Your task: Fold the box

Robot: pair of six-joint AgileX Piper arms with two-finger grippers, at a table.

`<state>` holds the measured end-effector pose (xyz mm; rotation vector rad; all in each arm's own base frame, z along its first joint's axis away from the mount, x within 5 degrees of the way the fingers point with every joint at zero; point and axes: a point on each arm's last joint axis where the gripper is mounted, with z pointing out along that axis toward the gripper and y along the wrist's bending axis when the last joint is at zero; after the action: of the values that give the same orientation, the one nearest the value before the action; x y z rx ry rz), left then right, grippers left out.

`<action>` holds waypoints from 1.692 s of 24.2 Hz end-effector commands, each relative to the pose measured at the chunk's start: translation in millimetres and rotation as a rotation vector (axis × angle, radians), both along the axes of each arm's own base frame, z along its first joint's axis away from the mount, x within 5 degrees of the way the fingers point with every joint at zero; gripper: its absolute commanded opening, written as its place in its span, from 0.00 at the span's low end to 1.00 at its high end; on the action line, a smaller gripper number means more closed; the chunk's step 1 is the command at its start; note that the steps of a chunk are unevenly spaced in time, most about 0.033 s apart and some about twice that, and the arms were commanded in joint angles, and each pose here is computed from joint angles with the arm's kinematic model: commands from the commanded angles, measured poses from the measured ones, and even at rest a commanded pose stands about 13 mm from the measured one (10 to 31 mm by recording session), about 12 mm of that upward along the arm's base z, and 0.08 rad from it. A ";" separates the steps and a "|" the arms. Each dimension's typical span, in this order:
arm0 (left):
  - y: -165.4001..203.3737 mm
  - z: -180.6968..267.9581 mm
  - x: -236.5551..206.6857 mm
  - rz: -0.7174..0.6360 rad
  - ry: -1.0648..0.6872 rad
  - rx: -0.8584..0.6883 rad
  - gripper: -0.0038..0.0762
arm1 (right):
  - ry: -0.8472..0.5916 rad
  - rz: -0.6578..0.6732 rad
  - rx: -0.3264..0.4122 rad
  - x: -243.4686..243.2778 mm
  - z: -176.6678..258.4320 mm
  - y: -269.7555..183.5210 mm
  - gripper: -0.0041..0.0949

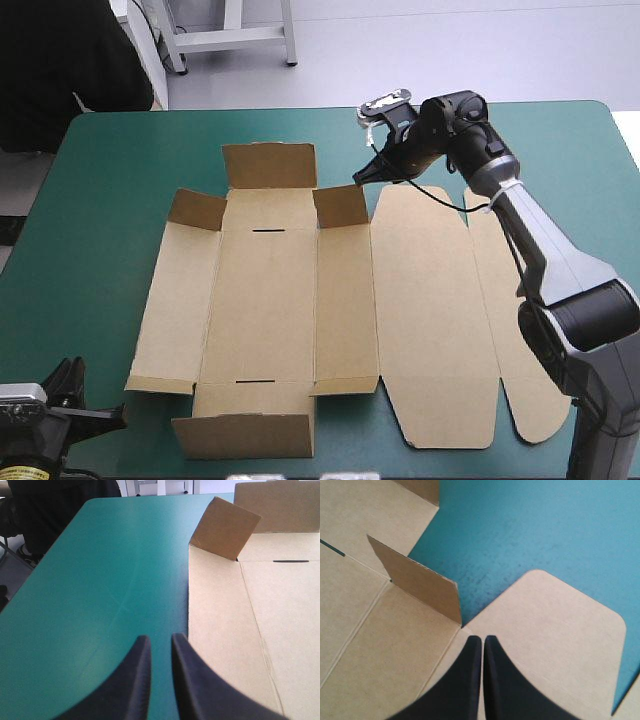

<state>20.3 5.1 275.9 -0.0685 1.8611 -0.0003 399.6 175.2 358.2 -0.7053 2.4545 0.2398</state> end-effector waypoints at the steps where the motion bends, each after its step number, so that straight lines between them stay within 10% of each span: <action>1: -0.2 14.3 1.1 -0.010 -0.085 0.007 0.48 | -0.100 -0.045 0.025 -19.5 44.3 -23.1 0.04; 7: -0.3 14.3 1.1 -0.010 -0.085 0.001 0.89 | -0.128 -0.126 0.050 -41.6 52.2 -55.3 0.04; 17: 1.2 49.8 3.4 0.006 -0.185 0.010 0.86 | -0.233 -0.239 0.098 -129.8 32.8 -108.1 0.04; 26: 1.8 105.1 97.1 -0.006 0.168 0.168 0.77 | -0.295 -0.284 0.150 -215.0 -0.6 -128.1 0.04; 41: 35.3 34.6 192.8 -0.129 0.633 -0.428 0.77 | -0.247 -0.333 0.224 -253.0 -26.3 -133.8 0.04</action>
<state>205.4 33.4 306.0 -0.2597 2.5015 -0.2912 144.8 41.2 319.0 -0.2551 2.3005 0.2415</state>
